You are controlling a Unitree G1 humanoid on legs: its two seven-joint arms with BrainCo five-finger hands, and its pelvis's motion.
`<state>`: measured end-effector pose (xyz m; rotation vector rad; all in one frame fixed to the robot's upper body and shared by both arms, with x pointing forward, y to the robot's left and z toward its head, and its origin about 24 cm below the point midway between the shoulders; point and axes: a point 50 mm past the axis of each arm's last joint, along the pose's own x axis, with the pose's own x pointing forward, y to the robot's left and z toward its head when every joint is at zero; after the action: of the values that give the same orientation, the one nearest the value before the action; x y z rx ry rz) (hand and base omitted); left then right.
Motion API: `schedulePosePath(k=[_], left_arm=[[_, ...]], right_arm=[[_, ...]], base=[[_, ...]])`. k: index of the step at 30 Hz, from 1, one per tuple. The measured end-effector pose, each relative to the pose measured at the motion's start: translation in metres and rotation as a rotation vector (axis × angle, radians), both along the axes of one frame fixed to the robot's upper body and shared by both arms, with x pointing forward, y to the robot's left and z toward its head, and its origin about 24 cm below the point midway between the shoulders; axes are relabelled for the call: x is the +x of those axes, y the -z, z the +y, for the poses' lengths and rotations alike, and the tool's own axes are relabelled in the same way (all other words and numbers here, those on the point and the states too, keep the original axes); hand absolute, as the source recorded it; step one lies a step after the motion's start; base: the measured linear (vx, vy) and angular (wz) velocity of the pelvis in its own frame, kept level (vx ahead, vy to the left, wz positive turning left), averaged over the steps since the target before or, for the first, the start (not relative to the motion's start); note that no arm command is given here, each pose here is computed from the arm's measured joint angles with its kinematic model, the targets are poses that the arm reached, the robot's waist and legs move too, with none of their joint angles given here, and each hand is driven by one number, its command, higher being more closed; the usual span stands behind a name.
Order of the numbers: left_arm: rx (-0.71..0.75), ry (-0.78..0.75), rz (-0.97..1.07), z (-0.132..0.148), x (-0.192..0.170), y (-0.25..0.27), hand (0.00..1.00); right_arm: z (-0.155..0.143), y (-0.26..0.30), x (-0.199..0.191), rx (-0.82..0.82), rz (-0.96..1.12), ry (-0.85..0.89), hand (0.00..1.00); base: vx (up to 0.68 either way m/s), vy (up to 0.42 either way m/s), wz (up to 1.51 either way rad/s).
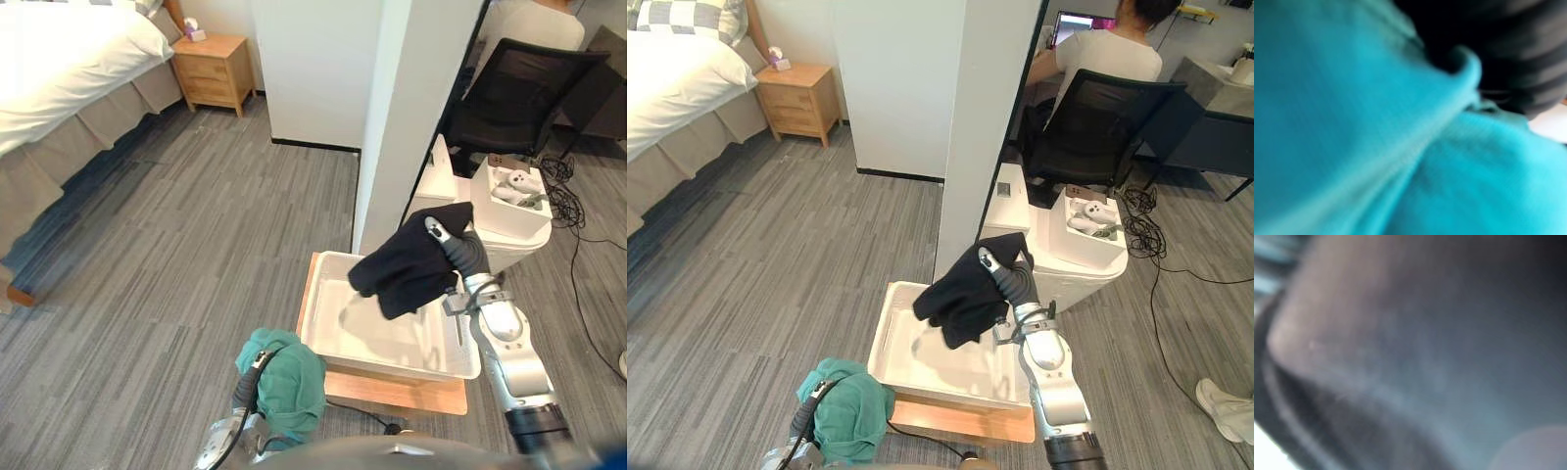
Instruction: Tidy the bed and pick cloth on bed and put in laundry
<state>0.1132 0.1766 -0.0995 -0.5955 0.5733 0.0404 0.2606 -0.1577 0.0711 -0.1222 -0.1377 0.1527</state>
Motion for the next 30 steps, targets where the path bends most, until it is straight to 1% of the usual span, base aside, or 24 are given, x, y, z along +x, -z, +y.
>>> schedulePosePath(k=[3,8,13,15,21,22,27,30], left_arm=[[-0.008,0.023,0.008,-0.005,0.001,0.001,1.00],[0.013,0.049,0.035,-0.005,-0.002,0.003,1.00],[0.026,0.068,0.038,-0.002,0.001,0.002,1.00],[0.041,0.063,0.024,0.000,0.008,-0.001,1.00],[0.060,0.050,-0.089,0.002,0.043,-0.019,1.00],[0.060,0.048,-0.098,0.002,0.044,-0.021,1.00],[0.056,0.044,-0.130,0.002,0.052,-0.027,1.00],[0.044,0.036,-0.129,0.002,0.051,-0.027,1.00]], right_arm=[[0.003,0.012,0.005,-0.006,0.066,0.014,1.00],[0.009,0.035,0.007,0.000,0.161,0.036,1.00],[0.014,0.085,-0.002,0.014,0.368,0.129,1.00],[0.014,0.099,-0.002,0.008,0.431,0.177,1.00],[-0.006,0.094,0.025,0.005,0.424,0.321,1.00],[-0.006,0.093,0.027,0.004,0.420,0.325,0.00],[-0.010,0.079,0.045,0.026,0.366,0.346,0.00],[-0.010,0.077,0.047,0.028,0.350,0.334,0.00]], base=[[-0.07,-0.049,0.15],[-0.06,-0.027,0.08],[-0.05,-0.015,0.14],[-0.06,-0.009,0.10],[-0.04,-0.001,0.14],[0.00,-0.003,0.08],[0.04,0.003,0.08],[0.00,0.000,0.00]])
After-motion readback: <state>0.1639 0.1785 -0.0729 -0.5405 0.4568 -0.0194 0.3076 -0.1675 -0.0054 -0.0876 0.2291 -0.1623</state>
